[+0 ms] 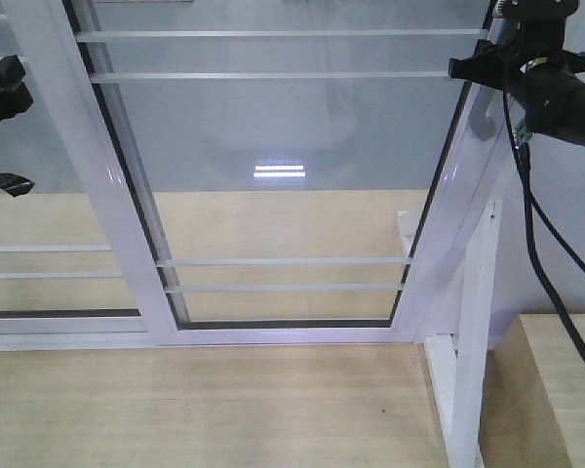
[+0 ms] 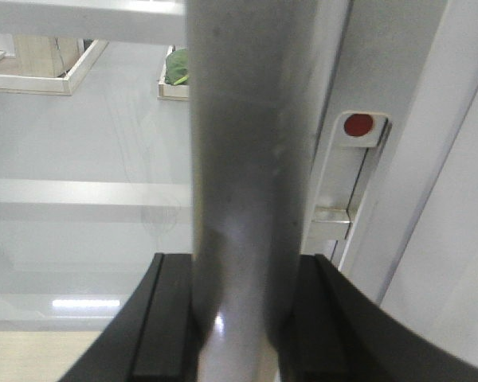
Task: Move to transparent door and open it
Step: 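Close the right gripper around the silver door handle, then pull the handle with the right gripper, sliding the door panel sideways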
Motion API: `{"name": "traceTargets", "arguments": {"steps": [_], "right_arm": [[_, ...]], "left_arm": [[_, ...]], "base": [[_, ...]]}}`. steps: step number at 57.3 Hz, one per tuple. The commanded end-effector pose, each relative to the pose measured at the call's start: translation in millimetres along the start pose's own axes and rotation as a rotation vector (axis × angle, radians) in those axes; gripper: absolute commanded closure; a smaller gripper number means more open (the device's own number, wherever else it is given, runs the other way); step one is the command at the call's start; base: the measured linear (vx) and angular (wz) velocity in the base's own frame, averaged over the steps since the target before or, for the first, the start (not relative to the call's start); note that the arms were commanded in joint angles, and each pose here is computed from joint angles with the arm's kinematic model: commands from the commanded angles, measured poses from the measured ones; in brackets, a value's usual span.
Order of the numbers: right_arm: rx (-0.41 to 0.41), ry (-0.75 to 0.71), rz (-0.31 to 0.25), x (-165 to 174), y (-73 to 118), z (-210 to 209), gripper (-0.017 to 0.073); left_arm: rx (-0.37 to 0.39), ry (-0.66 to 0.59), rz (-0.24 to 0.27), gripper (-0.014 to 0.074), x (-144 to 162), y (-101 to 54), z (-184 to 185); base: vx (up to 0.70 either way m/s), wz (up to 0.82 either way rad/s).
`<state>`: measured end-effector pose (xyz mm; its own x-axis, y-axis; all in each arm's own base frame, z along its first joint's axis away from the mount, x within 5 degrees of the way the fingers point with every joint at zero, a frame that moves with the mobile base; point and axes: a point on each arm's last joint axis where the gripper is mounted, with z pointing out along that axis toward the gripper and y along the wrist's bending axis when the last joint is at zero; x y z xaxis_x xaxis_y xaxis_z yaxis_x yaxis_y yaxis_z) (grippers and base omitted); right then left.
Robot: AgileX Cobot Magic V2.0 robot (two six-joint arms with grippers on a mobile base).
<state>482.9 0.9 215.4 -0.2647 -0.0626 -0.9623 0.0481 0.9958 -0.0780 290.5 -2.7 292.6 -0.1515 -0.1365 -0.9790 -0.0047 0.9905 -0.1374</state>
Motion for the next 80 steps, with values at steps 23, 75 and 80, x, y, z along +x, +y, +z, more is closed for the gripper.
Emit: {"name": "traceTargets", "arguments": {"steps": [23,75,80], "right_arm": [[-0.140,-0.244,-0.179,-61.1,62.6,-31.3,0.0564],[-0.446,-0.297,-0.239,-59.0,200.9,-83.2,0.0561],[-0.475,-0.306,-0.243,-60.3,212.5,-91.5,0.0561]], "left_arm": [[0.026,-0.136,-0.005,0.0011,-24.9,-5.0,-4.6],[0.025,-0.135,-0.005,0.0011,-24.8,-5.0,-4.6],[0.025,-0.135,-0.005,0.0011,-24.8,-5.0,-4.6]], "base": [[0.00,0.00],[0.01,0.01],[0.02,0.04]]}}
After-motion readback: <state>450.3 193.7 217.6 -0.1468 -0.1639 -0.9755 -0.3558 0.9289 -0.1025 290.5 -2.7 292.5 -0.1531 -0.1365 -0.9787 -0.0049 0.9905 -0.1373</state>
